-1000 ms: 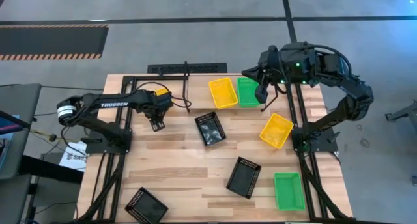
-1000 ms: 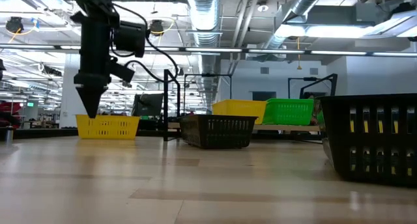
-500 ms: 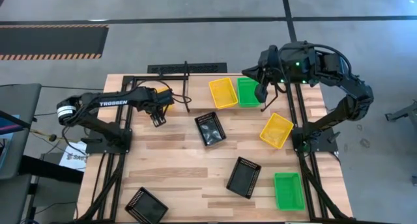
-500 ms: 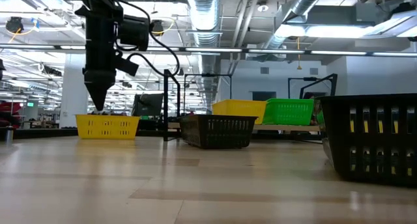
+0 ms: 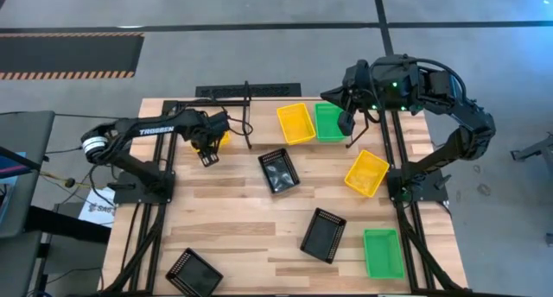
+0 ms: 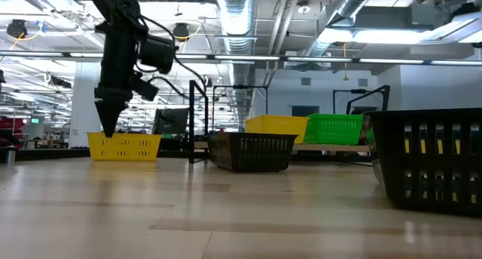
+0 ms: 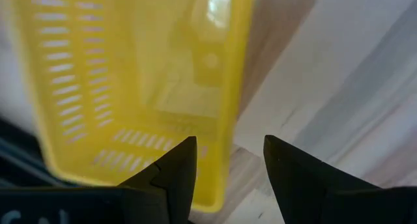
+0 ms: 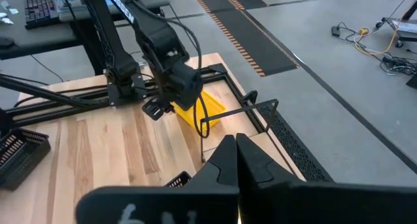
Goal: Stack baskets on shelf by color
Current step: Stack the left yellow bin on top of the yellow bin on the shelf
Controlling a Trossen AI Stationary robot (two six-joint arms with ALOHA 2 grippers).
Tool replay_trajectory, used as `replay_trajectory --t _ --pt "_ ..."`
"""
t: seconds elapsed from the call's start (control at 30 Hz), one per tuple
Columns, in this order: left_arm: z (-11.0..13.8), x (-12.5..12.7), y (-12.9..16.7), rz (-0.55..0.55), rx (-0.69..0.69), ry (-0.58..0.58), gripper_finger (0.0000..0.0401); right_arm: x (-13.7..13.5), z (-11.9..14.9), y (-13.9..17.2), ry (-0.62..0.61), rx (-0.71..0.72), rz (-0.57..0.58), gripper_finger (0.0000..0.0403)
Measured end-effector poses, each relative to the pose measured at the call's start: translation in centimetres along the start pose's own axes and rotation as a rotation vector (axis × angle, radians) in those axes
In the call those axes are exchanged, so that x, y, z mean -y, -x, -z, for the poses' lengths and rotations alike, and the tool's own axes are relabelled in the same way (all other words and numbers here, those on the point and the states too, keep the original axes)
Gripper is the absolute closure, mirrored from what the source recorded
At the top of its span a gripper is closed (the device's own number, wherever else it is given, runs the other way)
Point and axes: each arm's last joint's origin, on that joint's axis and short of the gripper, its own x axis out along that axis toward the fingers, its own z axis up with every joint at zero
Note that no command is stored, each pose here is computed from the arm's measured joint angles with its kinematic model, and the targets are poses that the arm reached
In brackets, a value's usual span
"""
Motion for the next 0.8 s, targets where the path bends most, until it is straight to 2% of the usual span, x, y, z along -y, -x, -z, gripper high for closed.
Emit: replay_trajectory --t 0.2,0.27,0.33,0.43,0.63,0.8 --pt "-1.0 0.3 -2.1 -0.015 -0.079 -0.035 0.0237 0.0 0.0 0.0 -0.003 0.000 0.000 0.0396" --pt "-1.1 0.4 -2.4 -0.024 -0.091 -0.053 0.0254 0.0 0.0 0.0 -0.003 0.000 0.000 0.0398" --pt "-1.2 0.7 -2.5 -0.024 -0.092 -0.083 0.0295 0.0 0.0 0.0 -0.003 -0.001 0.000 0.0398" --pt "-1.0 1.2 -1.9 -0.027 -0.074 -0.132 0.0378 0.0 0.0 0.0 -0.002 -0.002 0.000 0.0397" --pt "0.9 2.1 1.6 -0.043 0.047 -0.107 0.0399 0.0 0.0 0.0 0.006 -0.004 0.000 0.0397" --pt "4.5 2.2 6.8 -0.013 0.247 0.020 0.0401 0.0 0.0 0.0 0.017 -0.004 0.001 0.0400"
